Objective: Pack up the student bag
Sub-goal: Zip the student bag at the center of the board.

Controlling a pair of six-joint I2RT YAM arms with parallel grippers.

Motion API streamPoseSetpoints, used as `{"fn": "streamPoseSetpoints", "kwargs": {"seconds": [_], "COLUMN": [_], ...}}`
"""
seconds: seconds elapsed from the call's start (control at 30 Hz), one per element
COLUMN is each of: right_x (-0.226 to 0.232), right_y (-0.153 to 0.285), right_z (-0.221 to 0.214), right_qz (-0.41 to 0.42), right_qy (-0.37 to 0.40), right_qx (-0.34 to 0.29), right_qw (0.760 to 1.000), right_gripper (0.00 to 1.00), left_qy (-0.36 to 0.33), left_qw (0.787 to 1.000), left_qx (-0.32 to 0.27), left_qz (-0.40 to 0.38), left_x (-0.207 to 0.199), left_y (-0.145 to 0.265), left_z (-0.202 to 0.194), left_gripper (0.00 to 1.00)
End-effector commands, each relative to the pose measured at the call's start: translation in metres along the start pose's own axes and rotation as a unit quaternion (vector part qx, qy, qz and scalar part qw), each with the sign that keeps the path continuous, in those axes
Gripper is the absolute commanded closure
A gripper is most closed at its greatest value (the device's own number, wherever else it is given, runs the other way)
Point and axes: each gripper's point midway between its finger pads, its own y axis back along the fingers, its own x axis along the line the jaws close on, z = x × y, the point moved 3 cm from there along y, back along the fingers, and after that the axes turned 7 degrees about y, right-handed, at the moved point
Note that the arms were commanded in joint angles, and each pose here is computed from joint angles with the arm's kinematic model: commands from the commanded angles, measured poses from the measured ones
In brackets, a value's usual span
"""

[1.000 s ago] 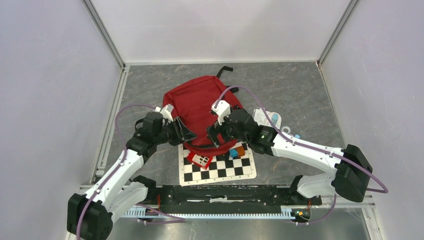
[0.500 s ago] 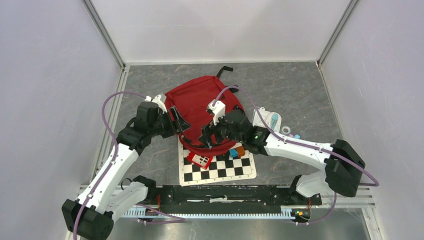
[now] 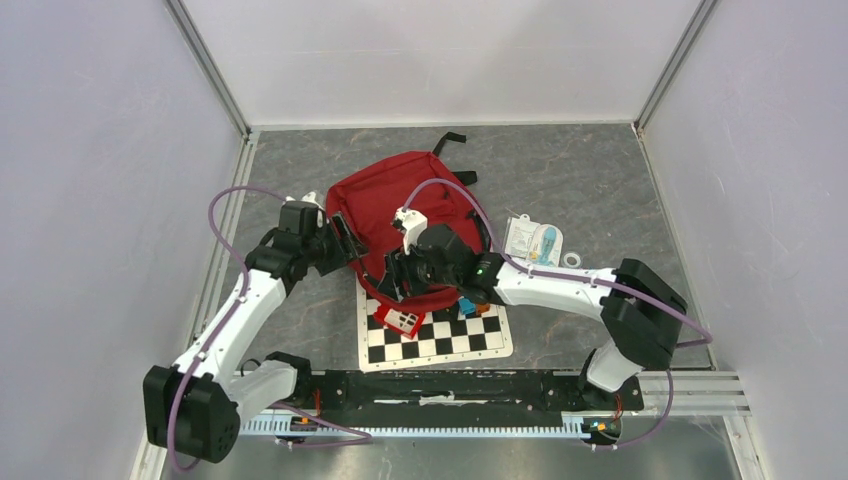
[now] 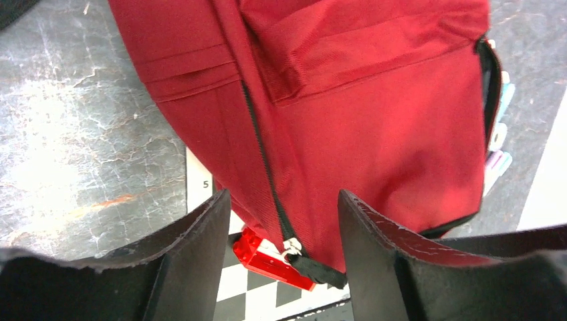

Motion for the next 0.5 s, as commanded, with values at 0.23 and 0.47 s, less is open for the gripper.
{"fn": "streamPoseSetpoints", "kwargs": {"seconds": [0.23,0.47], "right_x": [0.016,0.014], "right_y": [-0.023,-0.034], "right_z": [0.028,0.022], "right_qz": [0.024,0.019], "right_qy": [-0.036,-0.041], "right_qx": [-0.018,-0.001], "right_qw": [0.999,0.999], "right_gripper": [0.46,0.53], "left_qy": [0.019,0.022], "left_qw": [1.0,1.0], "left_qx": [-0.009,0.003], "left_qz": [-0.01,-0.009], "left_x": [0.008,0.01], "left_y": [-0.023,-0.03], "left_z": [0.003,-0.001], "left_gripper": [0.4,0.45]}}
